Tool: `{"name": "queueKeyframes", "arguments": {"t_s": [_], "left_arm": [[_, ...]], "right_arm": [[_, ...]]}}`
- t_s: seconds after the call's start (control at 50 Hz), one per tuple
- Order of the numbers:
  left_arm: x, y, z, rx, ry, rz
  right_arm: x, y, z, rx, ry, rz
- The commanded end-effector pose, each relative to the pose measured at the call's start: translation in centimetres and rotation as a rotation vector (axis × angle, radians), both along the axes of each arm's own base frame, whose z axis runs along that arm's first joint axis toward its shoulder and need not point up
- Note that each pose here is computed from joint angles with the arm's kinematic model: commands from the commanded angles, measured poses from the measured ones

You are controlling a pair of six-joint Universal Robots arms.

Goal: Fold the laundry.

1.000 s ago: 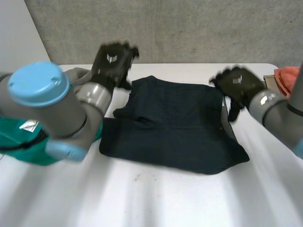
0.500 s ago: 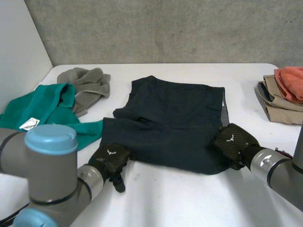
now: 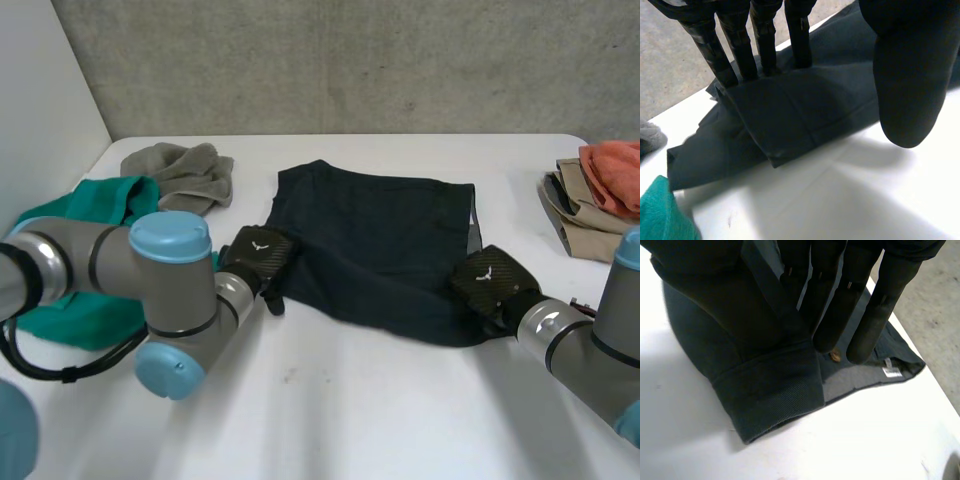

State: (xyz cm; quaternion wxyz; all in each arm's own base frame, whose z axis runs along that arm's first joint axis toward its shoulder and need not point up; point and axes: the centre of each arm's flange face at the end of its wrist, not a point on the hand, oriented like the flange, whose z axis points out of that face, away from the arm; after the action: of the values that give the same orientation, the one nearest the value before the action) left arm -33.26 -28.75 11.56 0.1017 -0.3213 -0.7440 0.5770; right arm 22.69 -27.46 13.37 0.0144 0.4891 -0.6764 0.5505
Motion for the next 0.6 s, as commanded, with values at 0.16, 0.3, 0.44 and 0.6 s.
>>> {"name": "queueKeyframes", "arguments": {"t_s": [0.16,0.3,0.44,0.6], "left_arm": [[-2.1,-3.0,-2.1,-0.126,-0.052,-0.041],[-2.2,-3.1,-1.2,-0.177,-0.037,-0.035],[-1.7,0.2,4.3,-0.228,-0.008,-0.064],[1.4,4.8,8.8,-0.172,-0.045,-0.072]], "right_arm": [[0.3,-1.6,0.6,-0.027,-0.025,-0.092],[0.2,-1.6,1.0,-0.035,-0.021,-0.104],[0.0,-0.9,1.1,0.010,0.002,-0.107],[-0.3,0.8,5.0,0.024,0.015,-0.092]]}}
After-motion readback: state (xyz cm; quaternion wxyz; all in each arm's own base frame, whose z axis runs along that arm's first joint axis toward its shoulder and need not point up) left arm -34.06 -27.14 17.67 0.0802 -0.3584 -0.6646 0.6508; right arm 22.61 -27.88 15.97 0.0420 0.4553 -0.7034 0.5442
